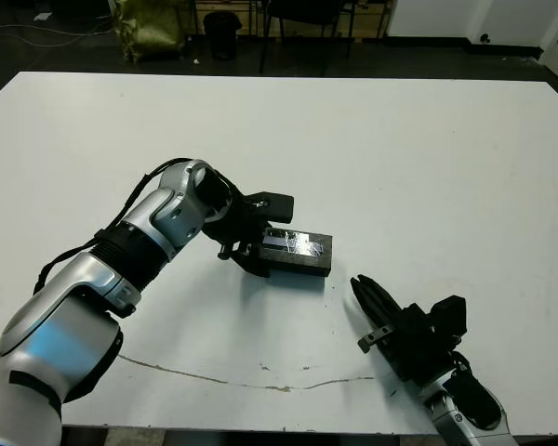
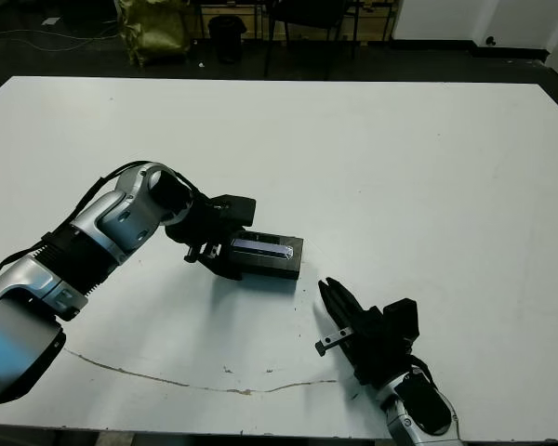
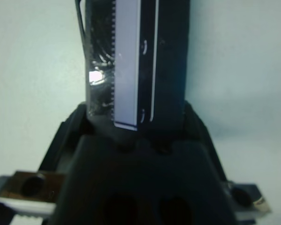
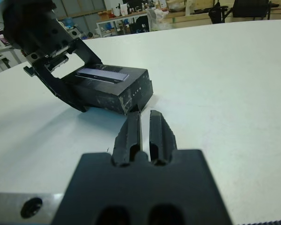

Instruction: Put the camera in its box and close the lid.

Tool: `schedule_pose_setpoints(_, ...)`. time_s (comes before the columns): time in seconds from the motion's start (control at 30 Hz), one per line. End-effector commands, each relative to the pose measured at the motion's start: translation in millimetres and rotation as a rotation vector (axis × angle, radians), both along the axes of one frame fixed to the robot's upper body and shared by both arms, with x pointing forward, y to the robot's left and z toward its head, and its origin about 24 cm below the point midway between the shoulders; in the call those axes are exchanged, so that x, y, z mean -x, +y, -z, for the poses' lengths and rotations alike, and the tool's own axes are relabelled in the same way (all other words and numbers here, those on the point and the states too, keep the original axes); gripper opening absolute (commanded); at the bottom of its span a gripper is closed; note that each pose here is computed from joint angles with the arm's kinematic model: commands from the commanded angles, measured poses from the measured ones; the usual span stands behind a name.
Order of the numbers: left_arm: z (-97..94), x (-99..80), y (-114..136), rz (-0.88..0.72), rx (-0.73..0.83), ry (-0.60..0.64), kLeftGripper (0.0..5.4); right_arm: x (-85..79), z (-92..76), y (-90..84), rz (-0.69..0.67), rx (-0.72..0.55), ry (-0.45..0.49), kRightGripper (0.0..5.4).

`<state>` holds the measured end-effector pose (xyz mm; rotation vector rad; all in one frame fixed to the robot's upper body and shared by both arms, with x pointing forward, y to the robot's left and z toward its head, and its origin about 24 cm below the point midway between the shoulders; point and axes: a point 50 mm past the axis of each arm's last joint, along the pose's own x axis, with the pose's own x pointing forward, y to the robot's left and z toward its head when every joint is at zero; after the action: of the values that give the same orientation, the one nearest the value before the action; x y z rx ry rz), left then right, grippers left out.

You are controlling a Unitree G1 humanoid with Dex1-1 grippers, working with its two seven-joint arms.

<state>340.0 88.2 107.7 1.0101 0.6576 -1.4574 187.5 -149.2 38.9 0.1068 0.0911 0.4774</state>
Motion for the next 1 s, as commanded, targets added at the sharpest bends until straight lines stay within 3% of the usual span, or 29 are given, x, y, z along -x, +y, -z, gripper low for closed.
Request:
schedule_pose_setpoints(0.03,32.0,7.7,14.1,-0.063,-0.079,0.131,2.57,1.8,3.8,-3.0,0.008,0.015,0.023,0.0)
schedule_pose_setpoints(0.33,34.5,0.6,22.3,-0.135,-0.083,0.159,2.57,1.7,4.0,-3.2,0.003,0.017,0.012,0.0)
schedule_pose_setpoints(0.53,36.1,-1.6,26.6,-0.278,-0.099,0.215,2.57,2.9,1.8,-2.4,0.013,0.027,0.025,0.0)
schedule_pose_setpoints(1.0,35.9,-0.2,27.7,-0.372,-0.195,0.16,2.57,2.1,1.0,-2.3,-0.001,0.018,0.012,0.0)
